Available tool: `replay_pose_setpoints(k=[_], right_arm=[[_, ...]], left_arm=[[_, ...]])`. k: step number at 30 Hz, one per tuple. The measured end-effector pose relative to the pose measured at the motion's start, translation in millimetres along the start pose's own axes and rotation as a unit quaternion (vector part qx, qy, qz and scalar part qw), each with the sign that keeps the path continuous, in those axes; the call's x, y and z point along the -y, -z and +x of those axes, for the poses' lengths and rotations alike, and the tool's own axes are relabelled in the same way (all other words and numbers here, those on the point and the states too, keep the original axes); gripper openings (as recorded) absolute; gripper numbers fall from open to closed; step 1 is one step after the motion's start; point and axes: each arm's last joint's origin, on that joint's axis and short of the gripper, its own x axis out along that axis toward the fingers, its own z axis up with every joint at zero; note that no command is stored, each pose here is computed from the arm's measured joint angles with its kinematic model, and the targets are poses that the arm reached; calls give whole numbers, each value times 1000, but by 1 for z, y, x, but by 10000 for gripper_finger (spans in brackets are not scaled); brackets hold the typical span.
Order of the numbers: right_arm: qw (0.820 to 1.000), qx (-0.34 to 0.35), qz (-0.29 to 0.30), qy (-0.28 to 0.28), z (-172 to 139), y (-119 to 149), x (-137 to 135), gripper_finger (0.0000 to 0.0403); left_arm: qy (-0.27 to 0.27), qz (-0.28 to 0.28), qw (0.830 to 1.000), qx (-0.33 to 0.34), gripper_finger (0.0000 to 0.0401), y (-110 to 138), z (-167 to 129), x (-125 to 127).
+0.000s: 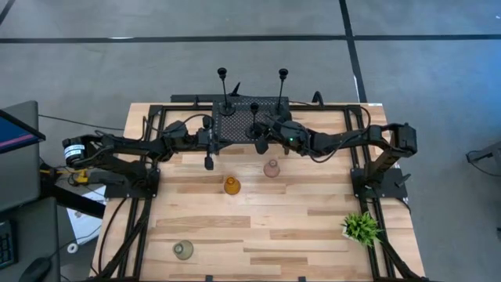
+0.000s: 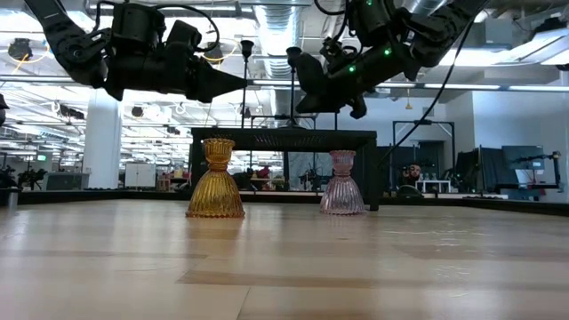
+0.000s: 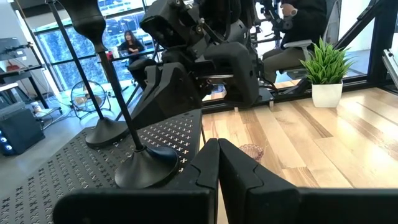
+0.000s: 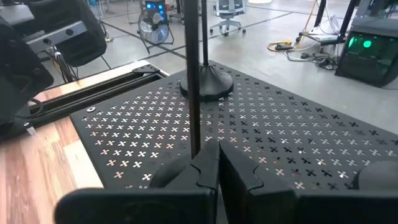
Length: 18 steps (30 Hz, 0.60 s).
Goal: Pick & Place candle stick holders
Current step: Put the black candle holder on the shelf
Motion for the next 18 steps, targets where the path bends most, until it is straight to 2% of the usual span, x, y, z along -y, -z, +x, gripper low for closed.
replay_pose_setpoints(k=[4,8,18], right_arm=[[1000,1,2,-6,0,0,0,0],[999,12,11,-41,1,-4,-1,0],[1000,-6,14,-15,3,-1,5,0]], left_arm=[[0,0,1000,0,5,0,0,0],[0,0,1000,0,5,0,0,0],[0,0,1000,0,5,0,0,0]])
